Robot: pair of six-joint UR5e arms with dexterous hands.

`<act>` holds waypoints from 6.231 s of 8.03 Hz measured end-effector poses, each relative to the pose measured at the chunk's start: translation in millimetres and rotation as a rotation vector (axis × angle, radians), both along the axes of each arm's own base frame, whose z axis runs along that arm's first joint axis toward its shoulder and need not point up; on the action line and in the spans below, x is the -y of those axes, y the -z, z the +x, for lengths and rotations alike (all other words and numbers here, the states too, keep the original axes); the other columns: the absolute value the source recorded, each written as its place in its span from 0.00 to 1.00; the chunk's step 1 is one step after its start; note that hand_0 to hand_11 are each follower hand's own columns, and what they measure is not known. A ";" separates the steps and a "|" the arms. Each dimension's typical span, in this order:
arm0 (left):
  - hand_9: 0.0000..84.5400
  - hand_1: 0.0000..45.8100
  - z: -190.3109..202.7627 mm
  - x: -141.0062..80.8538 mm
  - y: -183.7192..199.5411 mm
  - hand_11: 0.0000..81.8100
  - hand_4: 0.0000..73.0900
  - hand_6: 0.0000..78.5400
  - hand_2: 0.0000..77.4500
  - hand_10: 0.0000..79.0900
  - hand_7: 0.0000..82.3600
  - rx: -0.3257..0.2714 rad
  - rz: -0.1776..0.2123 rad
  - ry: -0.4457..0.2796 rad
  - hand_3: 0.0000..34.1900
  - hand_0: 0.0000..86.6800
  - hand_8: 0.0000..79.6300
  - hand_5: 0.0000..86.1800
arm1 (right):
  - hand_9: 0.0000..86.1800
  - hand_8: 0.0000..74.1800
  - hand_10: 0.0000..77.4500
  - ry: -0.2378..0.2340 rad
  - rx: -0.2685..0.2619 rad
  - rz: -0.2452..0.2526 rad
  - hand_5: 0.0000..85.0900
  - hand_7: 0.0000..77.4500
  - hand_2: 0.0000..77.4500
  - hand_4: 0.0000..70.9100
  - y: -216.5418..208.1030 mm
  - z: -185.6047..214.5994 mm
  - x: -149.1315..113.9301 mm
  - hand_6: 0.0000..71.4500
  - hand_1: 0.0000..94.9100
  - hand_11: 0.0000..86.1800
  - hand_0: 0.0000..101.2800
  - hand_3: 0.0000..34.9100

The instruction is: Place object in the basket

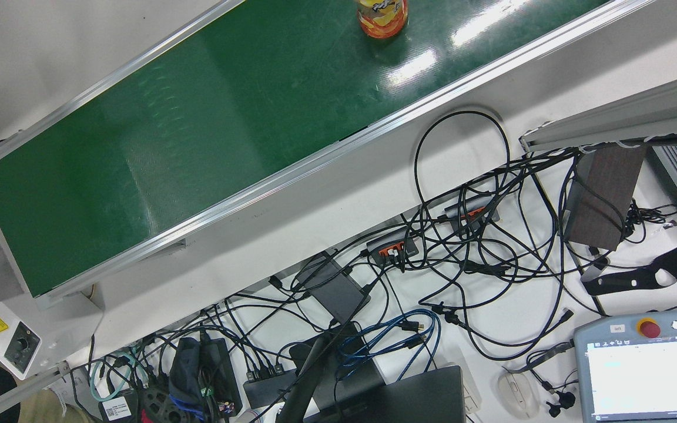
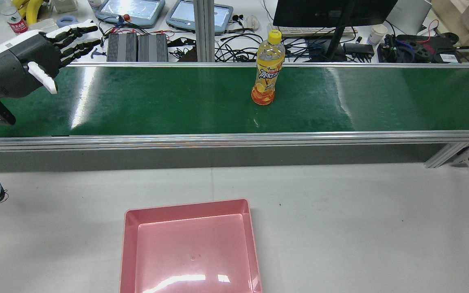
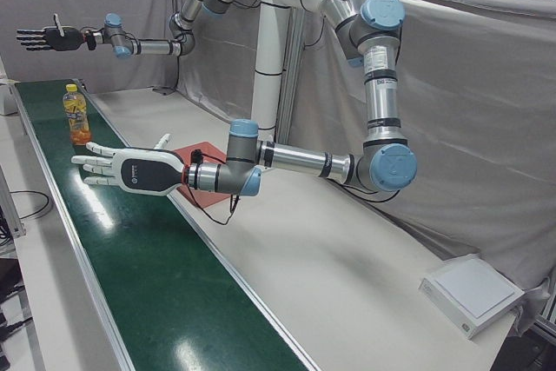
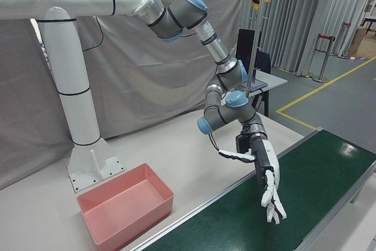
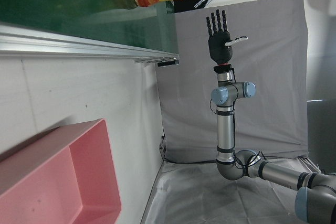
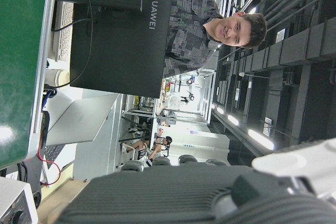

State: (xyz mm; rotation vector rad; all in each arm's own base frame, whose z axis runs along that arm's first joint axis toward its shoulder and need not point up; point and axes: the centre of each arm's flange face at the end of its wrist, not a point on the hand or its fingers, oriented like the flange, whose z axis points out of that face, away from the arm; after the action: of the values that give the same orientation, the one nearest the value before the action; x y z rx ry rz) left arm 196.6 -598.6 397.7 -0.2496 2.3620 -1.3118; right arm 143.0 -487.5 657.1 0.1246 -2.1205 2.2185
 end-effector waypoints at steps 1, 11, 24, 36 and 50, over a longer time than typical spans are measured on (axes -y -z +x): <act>0.14 0.05 0.0 0.0 0.0 0.05 0.16 0.00 0.01 0.03 0.01 0.000 0.000 0.000 0.07 0.69 0.11 0.19 | 0.00 0.00 0.00 0.000 0.000 0.000 0.00 0.01 0.01 0.00 0.2 -0.1 0.1 0.00 0.00 0.00 0.00 0.00; 0.14 0.05 1.6 0.0 2.8 0.05 0.16 0.01 0.01 0.03 0.01 -0.003 0.004 -0.002 0.07 0.68 0.11 0.19 | 0.00 0.00 0.00 0.000 0.000 -0.001 0.00 0.01 0.01 0.00 -0.5 -0.1 0.0 0.00 0.00 0.00 0.00 0.00; 0.14 0.04 -0.8 0.5 3.5 0.05 0.16 0.01 0.01 0.03 0.01 -0.006 0.003 0.000 0.07 0.68 0.11 0.19 | 0.00 0.00 0.00 0.000 0.000 -0.001 0.00 0.01 0.01 0.00 -0.7 -0.1 -0.1 0.00 0.00 0.00 0.00 0.00; 0.14 0.04 1.4 -0.1 3.7 0.05 0.16 0.01 0.01 0.03 0.01 -0.004 0.005 -0.003 0.07 0.68 0.11 0.20 | 0.00 0.00 0.00 0.000 0.000 -0.001 0.00 0.01 0.01 0.00 -0.5 -0.1 0.0 0.00 0.00 0.00 0.00 0.00; 0.14 0.05 1.2 -0.6 1.0 0.05 0.16 0.00 0.01 0.03 0.01 -0.001 0.001 -0.002 0.08 0.69 0.11 0.17 | 0.00 0.00 0.00 0.000 0.000 -0.001 0.00 0.01 0.01 0.00 -0.6 -0.1 -0.1 0.00 0.00 0.00 0.00 0.00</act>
State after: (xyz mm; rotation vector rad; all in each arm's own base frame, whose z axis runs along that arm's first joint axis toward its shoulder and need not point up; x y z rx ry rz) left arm 197.7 -598.0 396.7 -0.2524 2.3626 -1.3094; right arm 142.8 -487.4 657.8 0.1246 -2.1187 2.2196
